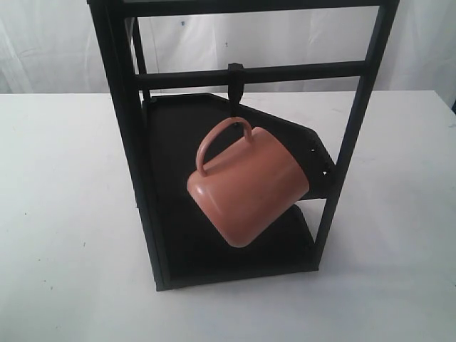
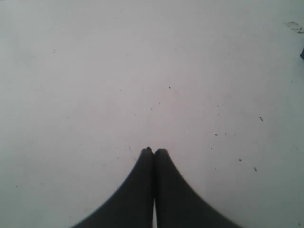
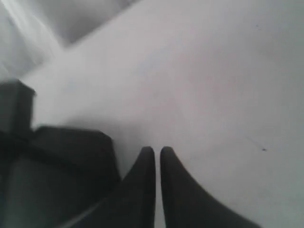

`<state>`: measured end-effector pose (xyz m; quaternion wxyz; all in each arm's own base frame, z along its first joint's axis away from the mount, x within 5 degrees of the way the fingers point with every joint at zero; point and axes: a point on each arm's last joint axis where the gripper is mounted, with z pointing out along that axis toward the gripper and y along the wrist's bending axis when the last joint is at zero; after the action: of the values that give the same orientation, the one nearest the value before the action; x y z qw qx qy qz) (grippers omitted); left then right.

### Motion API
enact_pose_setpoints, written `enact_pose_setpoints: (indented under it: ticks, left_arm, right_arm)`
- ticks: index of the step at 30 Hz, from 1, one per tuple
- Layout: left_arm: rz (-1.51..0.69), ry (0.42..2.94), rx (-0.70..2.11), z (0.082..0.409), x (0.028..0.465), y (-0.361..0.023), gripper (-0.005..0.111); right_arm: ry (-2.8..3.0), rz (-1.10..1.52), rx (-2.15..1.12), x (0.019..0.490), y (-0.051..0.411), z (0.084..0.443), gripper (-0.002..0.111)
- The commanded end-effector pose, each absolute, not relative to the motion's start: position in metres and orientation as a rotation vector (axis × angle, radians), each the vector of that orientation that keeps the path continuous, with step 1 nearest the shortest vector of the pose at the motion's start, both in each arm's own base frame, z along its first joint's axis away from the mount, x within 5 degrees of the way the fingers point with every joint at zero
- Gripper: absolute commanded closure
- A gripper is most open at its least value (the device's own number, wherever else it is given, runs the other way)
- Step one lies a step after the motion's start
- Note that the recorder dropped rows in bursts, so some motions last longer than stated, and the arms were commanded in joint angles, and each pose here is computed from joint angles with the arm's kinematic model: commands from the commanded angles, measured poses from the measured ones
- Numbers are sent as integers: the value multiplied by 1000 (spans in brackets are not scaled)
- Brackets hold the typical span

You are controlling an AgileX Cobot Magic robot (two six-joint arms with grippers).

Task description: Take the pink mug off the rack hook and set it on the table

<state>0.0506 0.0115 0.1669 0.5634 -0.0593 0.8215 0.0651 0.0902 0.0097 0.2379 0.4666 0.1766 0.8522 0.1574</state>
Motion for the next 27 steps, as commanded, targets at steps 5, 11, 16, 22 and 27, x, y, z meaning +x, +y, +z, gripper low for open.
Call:
enact_pose_setpoints:
  ticks: [5,11,16,22,27]
  left_arm:
    - [150,1932,-133,166,50,11,107]
    - [150,1932,-133,166,50,11,107]
    - [150,1932,-133,166,50,11,107]
    - [150,1932,-133,166,50,11,107]
    - [150,1932,-133,166,50,11,107]
  right_arm:
    - [2556,356,-56,136,26,256,104]
    - [2655,662,-313,147,47,252,104]
    - [2557,719,-425,153,53,255,104]
    - [2498,781,-509,147,60,250,104]
    - [2244,1046,-866,133,87,263,104]
